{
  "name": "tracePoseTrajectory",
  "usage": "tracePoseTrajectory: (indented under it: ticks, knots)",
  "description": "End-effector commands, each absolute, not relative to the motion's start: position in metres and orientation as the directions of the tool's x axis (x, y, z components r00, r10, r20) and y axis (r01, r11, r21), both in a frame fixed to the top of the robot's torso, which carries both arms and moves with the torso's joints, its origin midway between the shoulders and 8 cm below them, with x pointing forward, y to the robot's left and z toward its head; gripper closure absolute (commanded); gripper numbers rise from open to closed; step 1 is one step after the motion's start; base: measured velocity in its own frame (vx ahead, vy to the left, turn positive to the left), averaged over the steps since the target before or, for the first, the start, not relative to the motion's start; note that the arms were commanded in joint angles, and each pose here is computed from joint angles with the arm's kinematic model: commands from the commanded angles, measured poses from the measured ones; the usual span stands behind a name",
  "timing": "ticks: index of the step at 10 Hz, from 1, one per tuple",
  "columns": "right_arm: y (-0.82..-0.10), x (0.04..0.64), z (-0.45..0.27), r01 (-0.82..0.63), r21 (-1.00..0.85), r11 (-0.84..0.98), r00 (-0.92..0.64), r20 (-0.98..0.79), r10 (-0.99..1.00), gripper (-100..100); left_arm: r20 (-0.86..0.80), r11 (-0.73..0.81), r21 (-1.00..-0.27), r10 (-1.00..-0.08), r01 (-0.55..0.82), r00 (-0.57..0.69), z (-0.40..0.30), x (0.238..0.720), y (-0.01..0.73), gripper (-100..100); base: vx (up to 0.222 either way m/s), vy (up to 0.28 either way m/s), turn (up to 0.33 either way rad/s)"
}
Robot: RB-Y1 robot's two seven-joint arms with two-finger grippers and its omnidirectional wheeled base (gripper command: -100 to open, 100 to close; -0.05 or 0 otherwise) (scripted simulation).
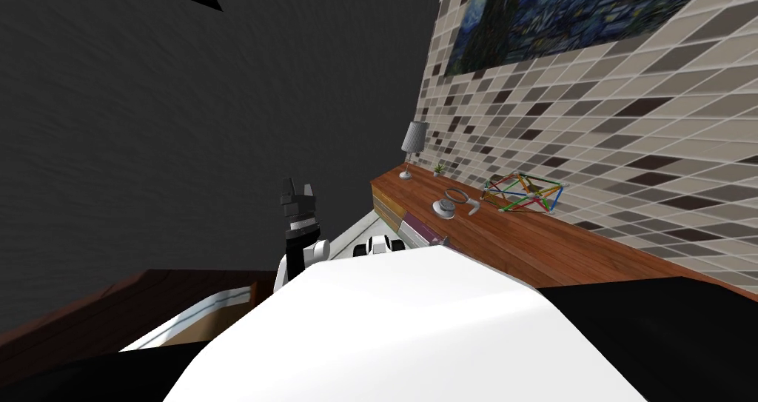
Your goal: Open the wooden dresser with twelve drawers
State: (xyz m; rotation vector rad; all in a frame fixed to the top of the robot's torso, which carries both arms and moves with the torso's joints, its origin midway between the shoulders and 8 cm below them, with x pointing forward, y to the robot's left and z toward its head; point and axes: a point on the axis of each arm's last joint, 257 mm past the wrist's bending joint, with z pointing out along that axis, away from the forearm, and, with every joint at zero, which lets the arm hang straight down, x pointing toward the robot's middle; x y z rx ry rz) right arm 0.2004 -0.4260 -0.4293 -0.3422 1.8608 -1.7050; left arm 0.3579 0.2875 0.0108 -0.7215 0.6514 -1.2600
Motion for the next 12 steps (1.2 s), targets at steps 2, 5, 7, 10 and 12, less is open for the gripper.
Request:
tracePoseTrajectory:
  ticks: [2, 5, 7, 10, 12]
  knots:
    - [-0.415, 0.197, -0.428, 0.194, -0.97, 0.149, -0.791, -0.244, -0.561, 100, -0.043, 0.15, -0.784, -0.981, 0.602, 0.189, 0.011, 0.358, 0.287, 0, -0.028, 0.034, -0.013]
    - [-0.399, 0.191, -0.424, 0.196, -0.969, 0.152, -0.785, -0.247, -0.568, 100, -0.042, 0.15, -0.784, -0.981, 0.603, 0.189, 0.011, 0.358, 0.287, 0, -0.11, 0.137, -0.042]
    - [-0.398, 0.184, -0.427, 0.183, -0.969, 0.167, -0.776, -0.247, -0.58, 100, -0.042, 0.15, -0.784, -0.981, 0.602, 0.189, 0.011, 0.358, 0.287, 0, -0.042, 0.107, -0.043]
    - [-0.401, 0.175, -0.423, 0.191, -0.968, 0.16, -0.76, -0.249, -0.6, 100, -0.042, 0.15, -0.784, -0.981, 0.603, 0.189, 0.011, 0.358, 0.287, 0, -0.071, 0.211, -0.102]
    - [-0.395, 0.173, -0.428, 0.177, -0.969, 0.173, -0.758, -0.246, -0.604, 100, -0.042, 0.15, -0.784, -0.981, 0.602, 0.189, 0.011, 0.358, 0.287, 0, -0.067, 0.106, -0.036]
